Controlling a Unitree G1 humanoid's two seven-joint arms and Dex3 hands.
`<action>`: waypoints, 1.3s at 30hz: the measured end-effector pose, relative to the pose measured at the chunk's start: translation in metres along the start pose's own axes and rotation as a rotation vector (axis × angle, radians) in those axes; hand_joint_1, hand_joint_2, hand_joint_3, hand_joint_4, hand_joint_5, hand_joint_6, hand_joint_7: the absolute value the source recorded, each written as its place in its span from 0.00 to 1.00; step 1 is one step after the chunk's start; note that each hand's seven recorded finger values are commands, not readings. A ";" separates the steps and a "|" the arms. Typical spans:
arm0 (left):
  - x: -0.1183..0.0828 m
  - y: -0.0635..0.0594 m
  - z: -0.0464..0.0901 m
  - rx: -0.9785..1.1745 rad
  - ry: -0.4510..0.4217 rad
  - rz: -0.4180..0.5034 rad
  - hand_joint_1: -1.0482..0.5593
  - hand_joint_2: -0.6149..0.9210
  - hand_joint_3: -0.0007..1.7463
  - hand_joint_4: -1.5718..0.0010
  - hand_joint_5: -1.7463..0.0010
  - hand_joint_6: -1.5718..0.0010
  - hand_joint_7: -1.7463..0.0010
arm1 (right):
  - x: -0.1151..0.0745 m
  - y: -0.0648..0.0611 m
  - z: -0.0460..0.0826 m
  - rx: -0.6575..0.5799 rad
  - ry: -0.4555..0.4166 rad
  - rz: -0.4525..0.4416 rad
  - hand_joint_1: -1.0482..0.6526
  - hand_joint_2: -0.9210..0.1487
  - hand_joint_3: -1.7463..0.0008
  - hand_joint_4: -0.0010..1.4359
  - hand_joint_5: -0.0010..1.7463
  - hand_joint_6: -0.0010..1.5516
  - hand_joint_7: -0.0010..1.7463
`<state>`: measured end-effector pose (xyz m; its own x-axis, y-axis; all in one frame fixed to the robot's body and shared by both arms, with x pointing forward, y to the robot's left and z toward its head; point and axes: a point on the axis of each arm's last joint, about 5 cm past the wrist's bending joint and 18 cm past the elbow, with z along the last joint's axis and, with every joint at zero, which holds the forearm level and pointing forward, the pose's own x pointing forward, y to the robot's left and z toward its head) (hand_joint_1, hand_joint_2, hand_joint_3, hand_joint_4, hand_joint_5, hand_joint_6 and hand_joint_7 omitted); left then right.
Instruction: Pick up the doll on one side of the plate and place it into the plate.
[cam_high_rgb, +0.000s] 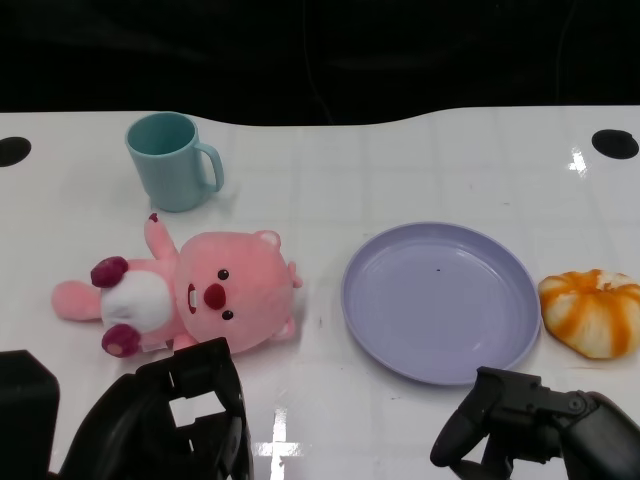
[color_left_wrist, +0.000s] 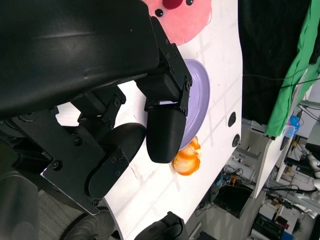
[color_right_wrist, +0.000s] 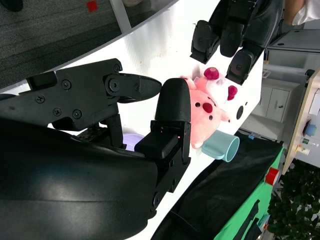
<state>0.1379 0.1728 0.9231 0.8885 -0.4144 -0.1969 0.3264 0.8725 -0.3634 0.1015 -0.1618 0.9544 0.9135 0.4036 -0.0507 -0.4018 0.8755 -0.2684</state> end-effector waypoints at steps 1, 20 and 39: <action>0.000 0.000 0.000 0.001 -0.001 -0.005 0.57 0.61 0.89 0.40 0.00 0.52 0.01 | 0.000 0.000 0.000 0.000 0.000 0.000 0.47 0.00 0.80 0.46 0.91 0.38 0.74; 0.000 0.003 -0.001 0.011 -0.008 -0.018 0.57 0.62 0.87 0.41 0.00 0.52 0.01 | 0.000 0.000 0.000 0.001 -0.003 0.000 0.48 0.00 0.80 0.46 0.92 0.38 0.74; -0.001 0.010 0.010 0.025 -0.097 0.019 0.49 0.77 0.50 0.57 0.29 0.50 0.64 | 0.002 0.001 0.000 0.002 -0.007 0.004 0.46 0.00 0.79 0.46 0.91 0.38 0.75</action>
<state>0.1437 0.1841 0.9286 0.9213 -0.3717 -0.1141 0.3159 0.8866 -0.3378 0.1026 -0.1601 0.9544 0.9114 0.4090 -0.0446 -0.4055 0.8746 -0.2658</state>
